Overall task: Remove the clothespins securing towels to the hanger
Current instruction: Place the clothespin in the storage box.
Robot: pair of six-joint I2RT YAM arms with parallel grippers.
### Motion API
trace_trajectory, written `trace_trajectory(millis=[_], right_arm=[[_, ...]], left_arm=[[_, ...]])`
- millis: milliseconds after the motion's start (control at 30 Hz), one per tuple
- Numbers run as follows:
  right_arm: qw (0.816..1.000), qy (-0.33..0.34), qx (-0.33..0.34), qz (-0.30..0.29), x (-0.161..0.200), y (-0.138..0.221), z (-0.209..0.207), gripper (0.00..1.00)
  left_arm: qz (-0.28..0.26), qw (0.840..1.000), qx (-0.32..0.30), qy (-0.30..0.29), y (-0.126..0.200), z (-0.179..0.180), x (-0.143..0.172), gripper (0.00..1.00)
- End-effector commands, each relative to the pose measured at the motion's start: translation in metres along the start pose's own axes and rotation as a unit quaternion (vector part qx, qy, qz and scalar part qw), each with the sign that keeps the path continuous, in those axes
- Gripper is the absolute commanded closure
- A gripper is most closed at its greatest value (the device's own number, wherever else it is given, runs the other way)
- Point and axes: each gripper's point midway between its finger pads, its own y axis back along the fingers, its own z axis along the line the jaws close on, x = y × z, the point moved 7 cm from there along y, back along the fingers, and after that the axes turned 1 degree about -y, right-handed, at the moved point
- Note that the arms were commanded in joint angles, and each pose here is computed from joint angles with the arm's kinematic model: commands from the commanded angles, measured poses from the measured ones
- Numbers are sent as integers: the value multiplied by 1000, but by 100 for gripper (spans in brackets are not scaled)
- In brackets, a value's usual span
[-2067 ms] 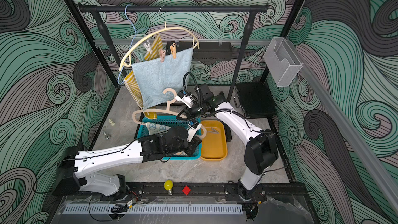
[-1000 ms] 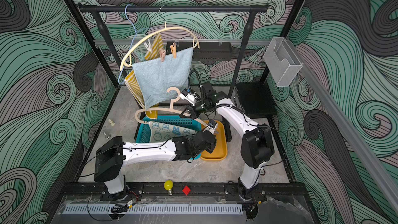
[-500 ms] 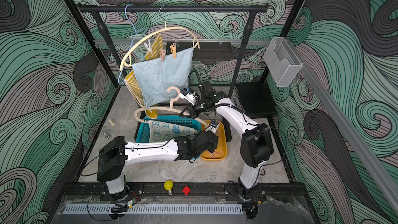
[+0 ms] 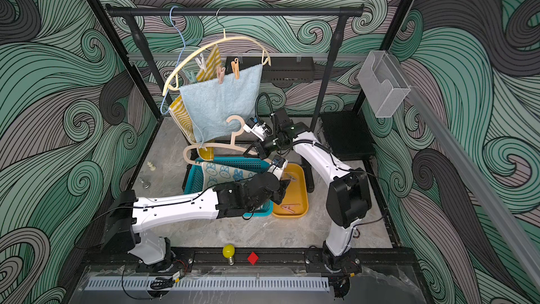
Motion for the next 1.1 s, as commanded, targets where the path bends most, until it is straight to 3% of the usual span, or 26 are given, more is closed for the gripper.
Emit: trace_trajectory(millis=[0, 300, 667, 767, 967, 1067], right_arm=[[999, 27, 12, -23, -14, 18, 14, 100], [999, 29, 15, -29, -14, 24, 21, 100], [998, 40, 13, -39, -6, 34, 37, 100], [998, 44, 13, -40, -3, 39, 44, 100], [998, 51, 14, -44, 6, 45, 55, 100], [997, 53, -4, -53, 11, 49, 64, 100]], left_arm=[[12, 1000, 7, 0, 15, 3, 3, 58], [14, 999, 0, 30, 58, 24, -7, 58], [29, 995, -64, 68, 107, 63, -2, 62], [30, 989, -113, 94, 122, 82, 3, 64], [18, 978, -149, 148, 155, 114, 21, 64], [10, 970, -176, 167, 173, 135, 32, 60]])
